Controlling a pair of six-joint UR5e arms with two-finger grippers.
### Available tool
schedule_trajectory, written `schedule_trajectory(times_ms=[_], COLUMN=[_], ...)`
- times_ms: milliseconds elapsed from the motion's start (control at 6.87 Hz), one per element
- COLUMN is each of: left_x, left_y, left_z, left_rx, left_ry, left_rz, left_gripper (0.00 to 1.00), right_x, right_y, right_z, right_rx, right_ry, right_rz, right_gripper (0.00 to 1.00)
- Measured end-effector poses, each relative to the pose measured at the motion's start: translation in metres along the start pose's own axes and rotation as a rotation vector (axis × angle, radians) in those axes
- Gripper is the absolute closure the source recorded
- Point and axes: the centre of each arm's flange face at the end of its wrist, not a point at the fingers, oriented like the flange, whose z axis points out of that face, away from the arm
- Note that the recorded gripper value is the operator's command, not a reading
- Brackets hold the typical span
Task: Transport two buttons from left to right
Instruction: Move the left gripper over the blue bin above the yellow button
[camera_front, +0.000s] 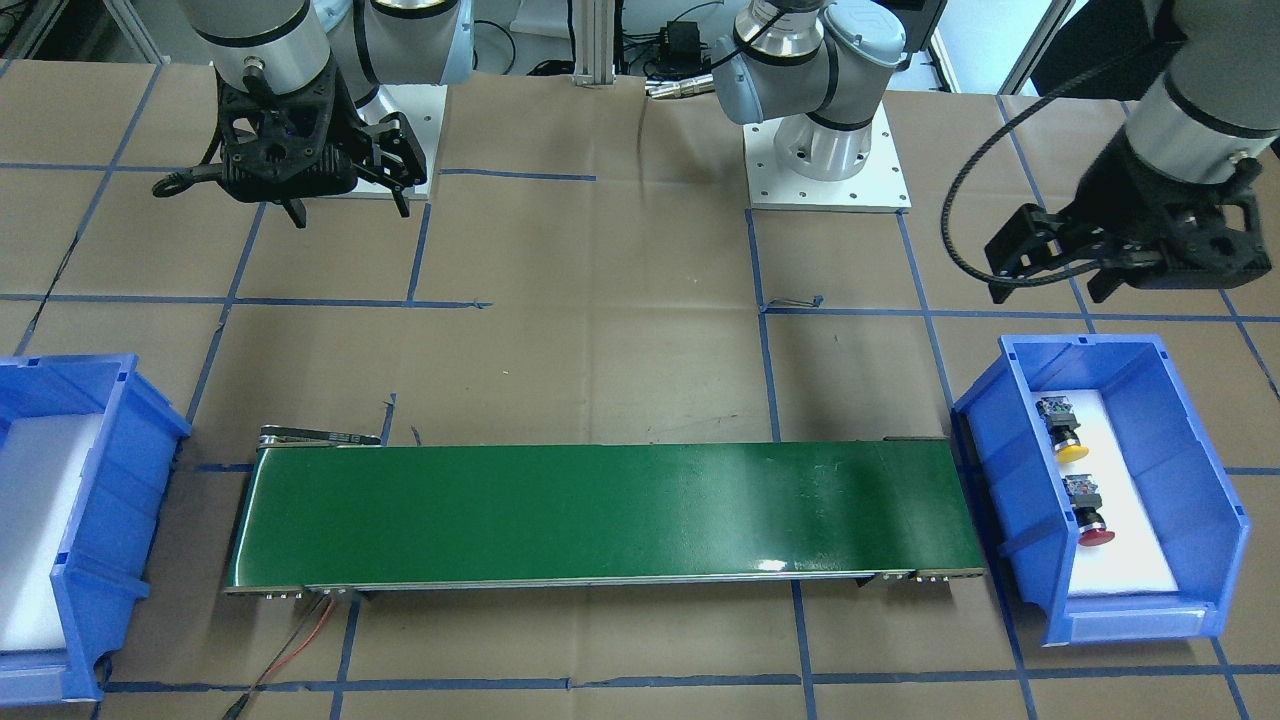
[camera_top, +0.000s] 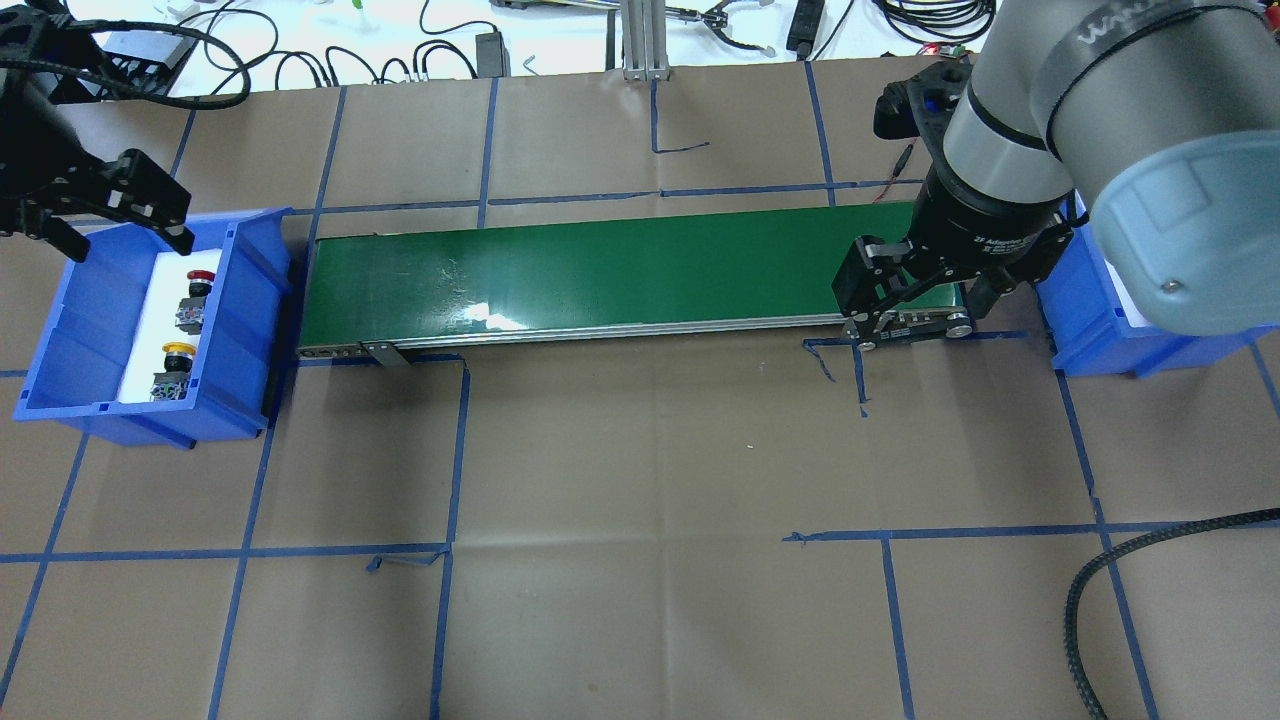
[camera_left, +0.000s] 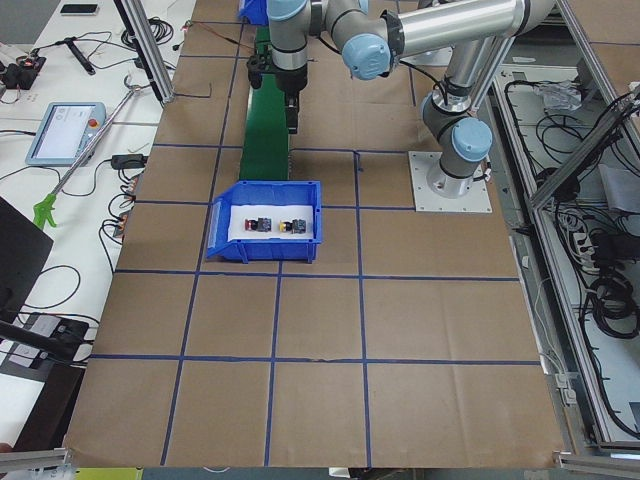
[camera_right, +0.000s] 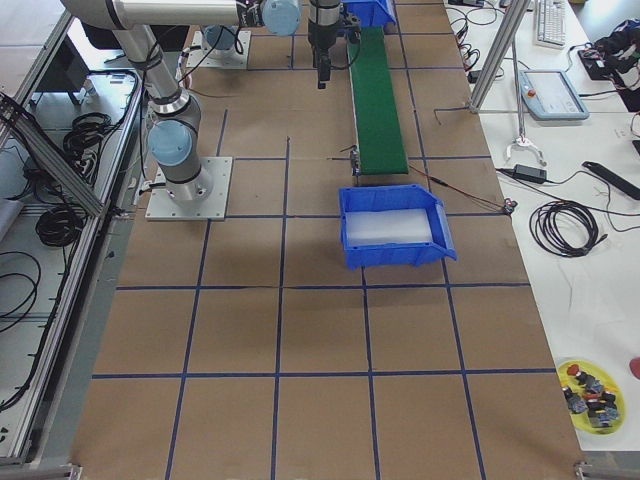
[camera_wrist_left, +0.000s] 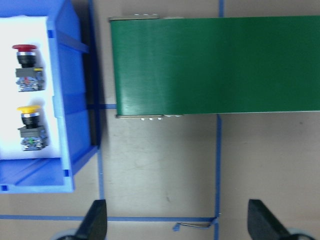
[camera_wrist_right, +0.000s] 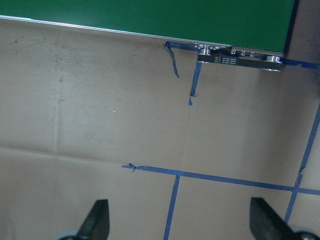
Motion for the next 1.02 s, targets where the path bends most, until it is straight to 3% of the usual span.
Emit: schedule_trajectory(times_ms=[437,1019], left_x=[-0.091,-0.125], left_y=[-0.008,-0.031], left_z=[0.033,0.100], left_rx=[-0.025,-0.024], left_ry=[0.015,0.029], left_rz=[-0.052,0.002], left_gripper=[0.00,0.01], right_x=[0.000,0.000], right_y=[0.000,0.000], right_z=[-0.001,-0.001], right_rx=[0.002,0.002], right_ry=[0.000,0.000], right_rz=[-0.002,-0.002], right_gripper=[0.00,0.00])
